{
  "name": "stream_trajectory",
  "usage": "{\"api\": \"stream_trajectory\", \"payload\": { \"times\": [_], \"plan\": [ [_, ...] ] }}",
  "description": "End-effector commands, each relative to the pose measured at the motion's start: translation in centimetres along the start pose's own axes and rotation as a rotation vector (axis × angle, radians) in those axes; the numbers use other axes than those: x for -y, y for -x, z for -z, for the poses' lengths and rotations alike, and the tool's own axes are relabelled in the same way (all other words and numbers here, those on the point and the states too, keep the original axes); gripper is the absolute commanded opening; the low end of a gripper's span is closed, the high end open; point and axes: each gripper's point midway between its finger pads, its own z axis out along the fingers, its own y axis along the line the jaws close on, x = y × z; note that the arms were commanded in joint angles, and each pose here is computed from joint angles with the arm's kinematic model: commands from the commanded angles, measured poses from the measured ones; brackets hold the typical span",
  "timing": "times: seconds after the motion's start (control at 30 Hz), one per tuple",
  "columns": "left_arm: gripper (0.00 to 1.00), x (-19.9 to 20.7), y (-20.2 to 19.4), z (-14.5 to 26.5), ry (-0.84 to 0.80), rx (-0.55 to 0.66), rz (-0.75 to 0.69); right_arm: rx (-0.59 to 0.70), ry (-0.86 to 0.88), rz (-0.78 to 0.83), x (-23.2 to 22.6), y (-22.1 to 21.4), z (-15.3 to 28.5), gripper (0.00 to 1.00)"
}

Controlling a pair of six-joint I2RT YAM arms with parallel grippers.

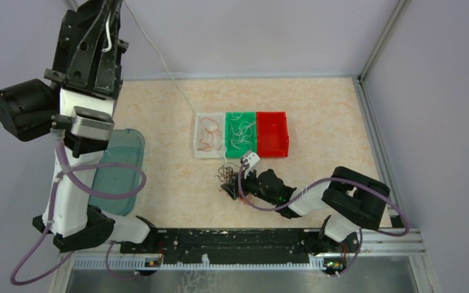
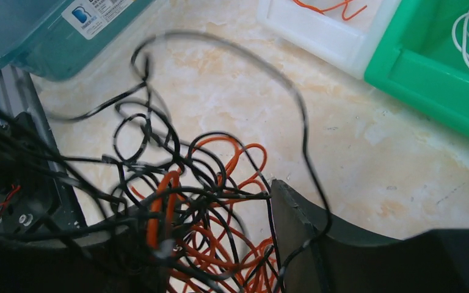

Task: Untangle the cables
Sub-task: Untie the cable.

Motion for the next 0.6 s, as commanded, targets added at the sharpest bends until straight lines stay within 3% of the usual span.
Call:
{"api": "stream_trajectory", "payload": {
  "times": [0.0, 0.17, 0.27, 0.33, 0.4, 0.57],
  "plan": [
    [0.00, -6.3, 3.8, -0.3, 0.201, 0.097, -0.401, 0.041, -0.014, -0.027, 0.2, 0.1, 0.1, 0.56],
    [0.00, -7.4, 5.8, -0.8, 0.220, 0.170, -0.613, 0.028, -0.042, -0.032, 1.0, -0.9, 0.6, 0.55],
    [0.00, -8.7, 6.5, -0.9, 0.263, 0.177, -0.671, 0.028, -0.071, -0.044, 1.8, -1.7, 1.4, 0.55],
    [0.00, -9.0, 6.3, -0.9, 0.258, 0.152, -0.659, 0.034, -0.105, -0.055, 2.7, -2.1, 2.1, 0.52],
    [0.00, -8.9, 5.8, -0.7, 0.260, 0.128, -0.636, 0.042, -0.152, -0.074, 3.7, -2.4, 2.9, 0.43],
    [0.00, -8.5, 3.6, -0.4, 0.241, 0.036, -0.419, 0.107, -0.166, -0.097, 3.8, -0.4, 4.8, 0.42]
  ]
}}
